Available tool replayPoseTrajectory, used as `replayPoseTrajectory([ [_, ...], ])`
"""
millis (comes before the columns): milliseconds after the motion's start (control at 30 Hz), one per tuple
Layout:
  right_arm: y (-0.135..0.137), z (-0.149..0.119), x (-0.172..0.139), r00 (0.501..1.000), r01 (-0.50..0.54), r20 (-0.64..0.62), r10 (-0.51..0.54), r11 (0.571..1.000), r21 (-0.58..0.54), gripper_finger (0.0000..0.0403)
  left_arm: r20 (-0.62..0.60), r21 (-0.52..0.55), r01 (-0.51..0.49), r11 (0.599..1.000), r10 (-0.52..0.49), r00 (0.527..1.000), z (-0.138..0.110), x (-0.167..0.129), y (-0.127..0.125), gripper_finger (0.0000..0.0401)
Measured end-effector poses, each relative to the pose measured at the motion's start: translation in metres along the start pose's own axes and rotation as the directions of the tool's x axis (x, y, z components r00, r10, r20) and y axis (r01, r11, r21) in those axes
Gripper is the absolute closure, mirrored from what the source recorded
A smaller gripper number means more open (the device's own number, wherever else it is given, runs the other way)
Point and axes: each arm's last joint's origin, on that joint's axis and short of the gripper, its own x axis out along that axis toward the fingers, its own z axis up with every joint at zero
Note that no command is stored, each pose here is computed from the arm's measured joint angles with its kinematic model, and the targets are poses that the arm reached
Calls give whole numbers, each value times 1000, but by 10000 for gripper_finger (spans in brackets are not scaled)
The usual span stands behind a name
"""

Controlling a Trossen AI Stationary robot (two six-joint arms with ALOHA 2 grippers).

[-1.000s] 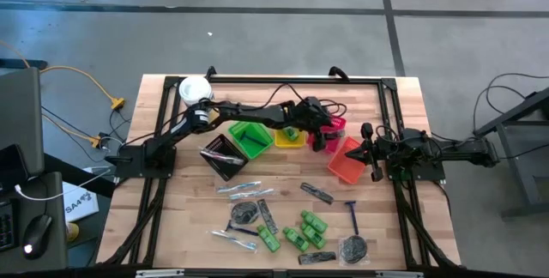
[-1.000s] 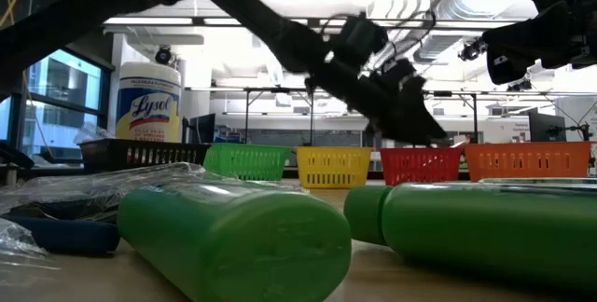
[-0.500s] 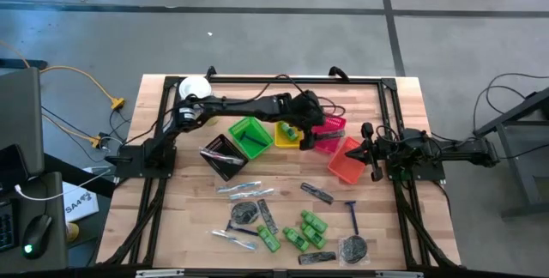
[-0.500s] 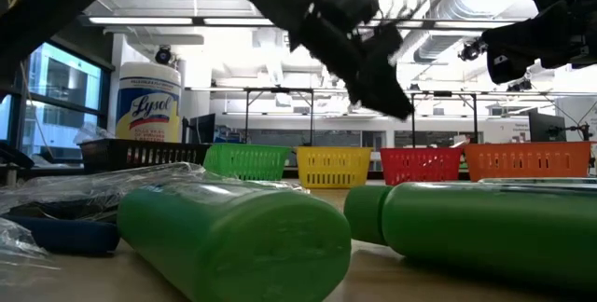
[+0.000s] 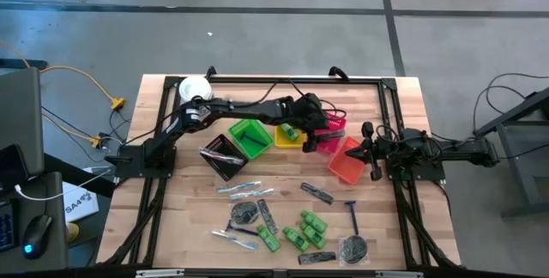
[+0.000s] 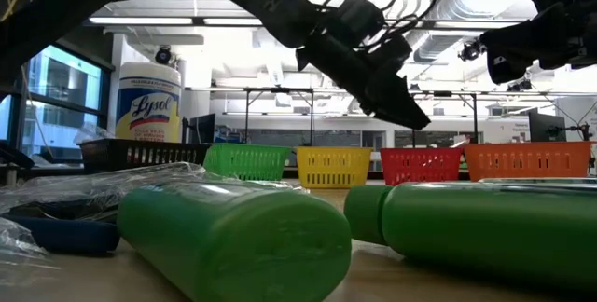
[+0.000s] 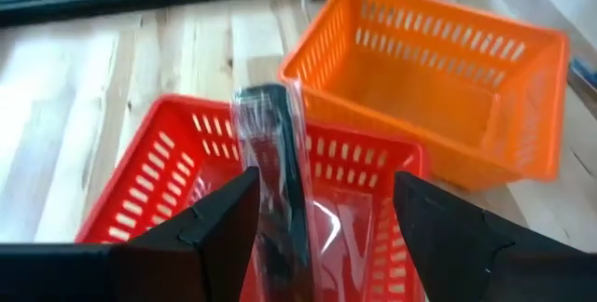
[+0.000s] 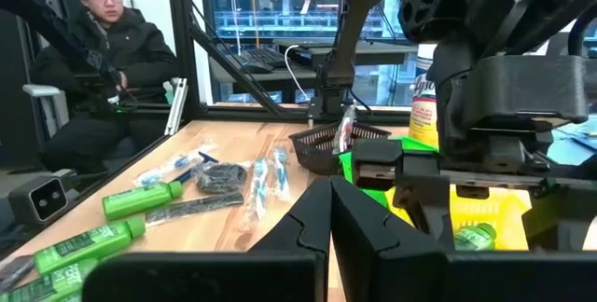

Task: Pick & Place Travel size toiletries
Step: Put the left black hair comb into the red bin

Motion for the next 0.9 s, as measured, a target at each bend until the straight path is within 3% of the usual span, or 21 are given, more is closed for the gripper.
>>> replayPoseTrajectory([
  [367,0,0,0,1000,3,-2,-3,1000,-1,401,33,-28,-23,999,24,999,-21,24,9,166],
  [900,0,0,0,1000,4,-2,-4,1000,1,401,85,-40,-30,999,34,996,-27,35,14,166],
])
